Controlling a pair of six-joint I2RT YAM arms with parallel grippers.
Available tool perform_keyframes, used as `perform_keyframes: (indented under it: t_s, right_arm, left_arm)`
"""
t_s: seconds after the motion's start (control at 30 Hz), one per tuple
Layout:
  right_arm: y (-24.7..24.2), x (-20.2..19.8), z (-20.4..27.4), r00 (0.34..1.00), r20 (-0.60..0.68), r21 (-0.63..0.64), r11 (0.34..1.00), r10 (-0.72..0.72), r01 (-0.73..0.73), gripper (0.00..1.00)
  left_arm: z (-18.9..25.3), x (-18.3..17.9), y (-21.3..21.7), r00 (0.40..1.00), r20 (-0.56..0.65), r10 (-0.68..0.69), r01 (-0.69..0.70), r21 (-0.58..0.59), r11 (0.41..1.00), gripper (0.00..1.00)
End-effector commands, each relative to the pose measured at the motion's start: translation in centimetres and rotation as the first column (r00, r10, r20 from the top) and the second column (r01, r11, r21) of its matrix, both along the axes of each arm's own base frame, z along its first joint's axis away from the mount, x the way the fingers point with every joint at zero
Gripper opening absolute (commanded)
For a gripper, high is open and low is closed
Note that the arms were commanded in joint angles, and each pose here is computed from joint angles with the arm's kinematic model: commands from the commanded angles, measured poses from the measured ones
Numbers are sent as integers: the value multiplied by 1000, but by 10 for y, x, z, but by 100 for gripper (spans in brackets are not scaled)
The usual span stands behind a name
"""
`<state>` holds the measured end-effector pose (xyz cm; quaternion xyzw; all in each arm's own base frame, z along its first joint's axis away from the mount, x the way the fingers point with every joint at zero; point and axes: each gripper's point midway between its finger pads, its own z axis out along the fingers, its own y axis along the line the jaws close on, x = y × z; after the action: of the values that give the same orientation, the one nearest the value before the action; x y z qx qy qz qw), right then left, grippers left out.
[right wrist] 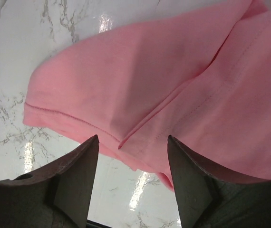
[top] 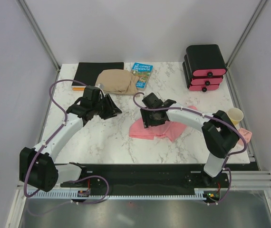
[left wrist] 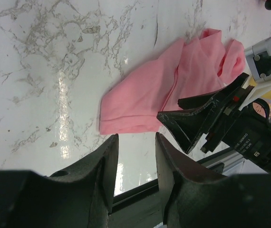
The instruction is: Fold and stack the t-shirts
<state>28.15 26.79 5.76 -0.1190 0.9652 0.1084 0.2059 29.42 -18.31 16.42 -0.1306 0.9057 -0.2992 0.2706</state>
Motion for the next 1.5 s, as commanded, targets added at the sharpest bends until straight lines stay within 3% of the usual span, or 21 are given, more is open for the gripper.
perform_keyframes:
  t_s: [0.0, 0.3, 0.43, 0.5, 0.57, 0.6, 0.63, 0.67, 0.8, 1.0, 1.2, 1.47]
  right_arm:
    - [2, 5, -3, 1000, -1, -51, 999, -9, 9, 67]
    - [-6, 0, -9, 1000, -12, -120, 993, -22, 20, 59]
    - [-10, -1, -12, 1000, -18, -136, 991, -15, 13, 33]
    - [-10, -1, -11, 1000, -14, -134, 991, -16, 14, 32]
    - [-9, -1, -8, 1000, -8, -127, 992, -12, 11, 23]
    - [-9, 0, -6, 1000, -3, -126, 992, -10, 9, 17]
    - [-10, 1, -3, 1000, 5, -126, 992, -14, 14, 2]
    - [-9, 3, 3, 1000, 22, -121, 992, -16, 18, 0]
    - [-11, 5, 17, 999, 47, -117, 993, 1, 5, 0]
    - [-7, 22, 87, 984, 180, -70, 998, 14, -1, 0]
    - [-18, 47, 183, 924, 382, -31, 999, -11, 25, 0]
    - [-54, 79, 269, 815, 572, -4, 993, -95, 118, 0]
  left_arm:
    - [11, 2, -4, 999, 39, -9, 10, -25, 1000, 44]
    - [11, 5, -7, 999, 42, -15, 17, -34, 999, 44]
    - [11, 6, -9, 999, 40, -19, 20, -39, 999, 44]
    - [9, 7, -9, 999, 34, -21, 22, -37, 999, 43]
    - [10, 9, -10, 999, 37, -22, 24, -41, 999, 43]
    - [10, 10, -11, 999, 37, -24, 25, -42, 999, 43]
    - [10, 10, -12, 999, 37, -31, 32, -45, 998, 43]
    - [10, 11, -12, 999, 37, -29, 31, -45, 998, 43]
    - [7, 15, -14, 999, 31, -33, 34, -44, 998, 43]
    - [13, 26, -17, 998, 46, -35, 37, -37, 999, 43]
    - [5, 30, -24, 998, -4, -66, 66, -35, 997, 45]
    - [-3, 23, -27, 993, -46, -110, 109, -34, 993, 45]
